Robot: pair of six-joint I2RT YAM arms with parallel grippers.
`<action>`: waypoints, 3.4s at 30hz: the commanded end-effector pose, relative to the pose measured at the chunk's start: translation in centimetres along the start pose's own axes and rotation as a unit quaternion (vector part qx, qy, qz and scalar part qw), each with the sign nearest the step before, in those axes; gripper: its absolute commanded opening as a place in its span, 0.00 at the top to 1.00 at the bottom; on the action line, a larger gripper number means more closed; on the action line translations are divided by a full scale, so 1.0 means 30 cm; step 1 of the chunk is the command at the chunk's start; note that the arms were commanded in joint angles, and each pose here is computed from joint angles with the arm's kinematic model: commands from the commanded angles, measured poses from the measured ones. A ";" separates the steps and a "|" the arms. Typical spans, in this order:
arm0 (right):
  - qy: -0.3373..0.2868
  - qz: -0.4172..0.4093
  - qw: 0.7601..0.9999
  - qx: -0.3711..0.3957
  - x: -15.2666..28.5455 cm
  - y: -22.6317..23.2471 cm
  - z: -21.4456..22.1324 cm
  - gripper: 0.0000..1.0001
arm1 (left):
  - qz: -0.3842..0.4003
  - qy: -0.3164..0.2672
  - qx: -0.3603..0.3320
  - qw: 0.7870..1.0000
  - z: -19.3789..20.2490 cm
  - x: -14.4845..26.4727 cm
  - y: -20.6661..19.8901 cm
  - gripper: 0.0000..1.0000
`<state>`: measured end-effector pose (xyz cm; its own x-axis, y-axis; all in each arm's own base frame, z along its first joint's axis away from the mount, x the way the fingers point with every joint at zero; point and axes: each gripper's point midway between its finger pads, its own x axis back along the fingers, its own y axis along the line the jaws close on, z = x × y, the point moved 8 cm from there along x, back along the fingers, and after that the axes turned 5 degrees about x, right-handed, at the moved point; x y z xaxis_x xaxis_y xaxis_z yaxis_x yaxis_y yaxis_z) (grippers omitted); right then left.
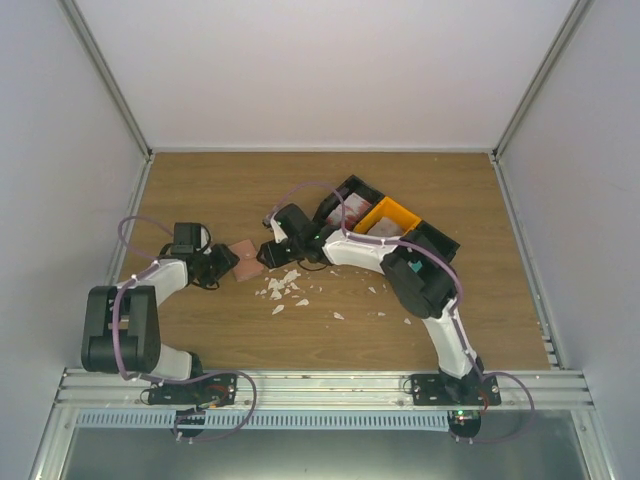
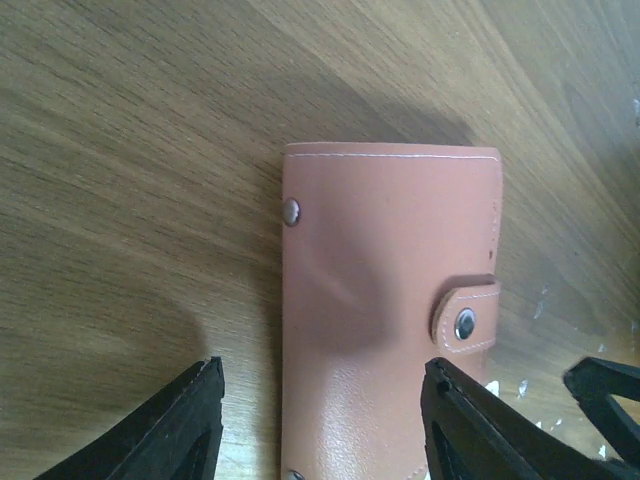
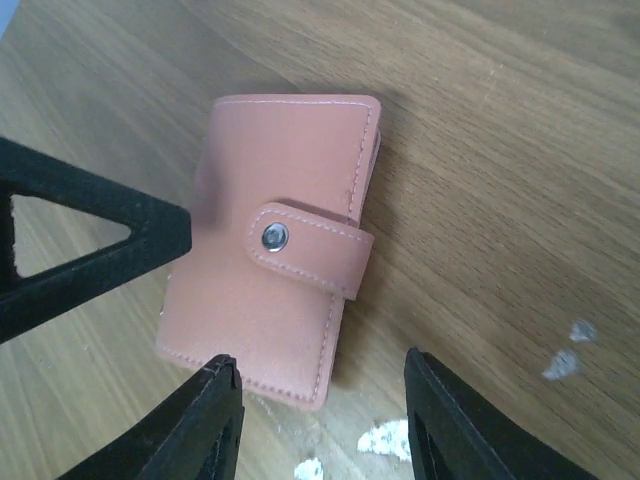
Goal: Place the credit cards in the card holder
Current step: Adjust the card holder at the center of the board, then open the card holder at the center of the board.
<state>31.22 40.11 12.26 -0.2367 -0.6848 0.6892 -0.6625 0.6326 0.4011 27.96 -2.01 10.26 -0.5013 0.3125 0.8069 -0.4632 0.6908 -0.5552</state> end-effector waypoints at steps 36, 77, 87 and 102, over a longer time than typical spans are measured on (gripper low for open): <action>0.052 -0.021 0.997 -0.054 0.009 -0.040 0.219 0.82 | 0.147 0.112 -0.030 0.982 0.192 -0.030 -0.052 0.74; 0.043 0.258 0.963 -0.061 0.167 -0.122 0.121 0.63 | 0.235 0.078 -0.149 0.957 0.190 0.099 -0.238 1.00; 0.008 0.147 0.988 -0.051 0.207 -0.078 0.093 0.59 | 0.231 0.079 -0.149 0.958 0.189 0.100 -0.238 1.00; -0.034 0.023 0.995 -0.086 0.207 -0.087 0.065 0.55 | 0.230 0.087 -0.149 0.958 0.195 0.100 -0.239 1.00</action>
<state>29.63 33.13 14.39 -0.3107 -0.6474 0.6959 -0.5249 0.7273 0.4423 24.90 -9.50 14.02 -0.4435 0.6939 0.5672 -0.0498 0.6128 -0.7887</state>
